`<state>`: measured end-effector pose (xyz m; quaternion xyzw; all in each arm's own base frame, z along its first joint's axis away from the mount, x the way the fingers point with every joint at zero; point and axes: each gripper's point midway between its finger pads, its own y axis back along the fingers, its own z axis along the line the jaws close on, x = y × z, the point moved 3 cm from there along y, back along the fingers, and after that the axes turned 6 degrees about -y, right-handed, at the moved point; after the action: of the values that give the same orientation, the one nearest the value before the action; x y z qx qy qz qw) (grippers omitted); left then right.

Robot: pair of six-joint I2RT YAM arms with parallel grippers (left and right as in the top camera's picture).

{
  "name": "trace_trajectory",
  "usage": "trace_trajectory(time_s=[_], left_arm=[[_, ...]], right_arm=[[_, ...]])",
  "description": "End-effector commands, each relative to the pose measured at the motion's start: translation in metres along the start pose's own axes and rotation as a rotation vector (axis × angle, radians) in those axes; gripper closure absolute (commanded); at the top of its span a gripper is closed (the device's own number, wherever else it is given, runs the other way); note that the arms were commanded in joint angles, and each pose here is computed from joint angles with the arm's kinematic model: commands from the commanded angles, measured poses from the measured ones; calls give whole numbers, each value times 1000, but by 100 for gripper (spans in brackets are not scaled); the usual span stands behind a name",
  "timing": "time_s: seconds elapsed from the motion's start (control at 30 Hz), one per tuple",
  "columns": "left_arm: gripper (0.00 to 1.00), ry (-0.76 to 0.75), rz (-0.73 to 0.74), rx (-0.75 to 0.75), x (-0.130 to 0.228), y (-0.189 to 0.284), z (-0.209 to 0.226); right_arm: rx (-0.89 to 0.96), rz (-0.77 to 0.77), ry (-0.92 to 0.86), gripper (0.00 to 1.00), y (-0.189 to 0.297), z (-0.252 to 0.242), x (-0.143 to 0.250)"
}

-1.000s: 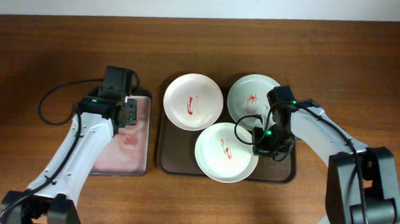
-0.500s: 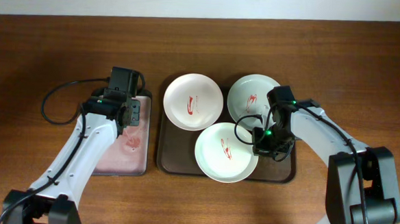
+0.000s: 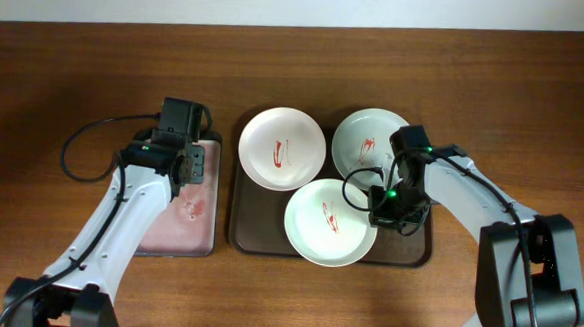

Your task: Clean dirty plates on tray and stack at the side

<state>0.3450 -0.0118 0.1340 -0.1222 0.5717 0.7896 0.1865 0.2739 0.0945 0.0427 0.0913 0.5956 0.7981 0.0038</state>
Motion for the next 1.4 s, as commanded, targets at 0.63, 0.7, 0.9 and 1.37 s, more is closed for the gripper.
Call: trace_trajectory(time_s=[0.63,0.7,0.9,1.37], left_arm=[[100,45,139,276,56,-18,-48],[100,74,152,273,61,-20,-49],[100,158,170,362,65,-21,-64],[100,114,78,443,42,-11,-71]], right_arm=[[8,6,4,96,0,2,0],[8,6,4,96,0,2,0],[10,12,2,96,0,1,1],[12,17,1,96,0,1,3]])
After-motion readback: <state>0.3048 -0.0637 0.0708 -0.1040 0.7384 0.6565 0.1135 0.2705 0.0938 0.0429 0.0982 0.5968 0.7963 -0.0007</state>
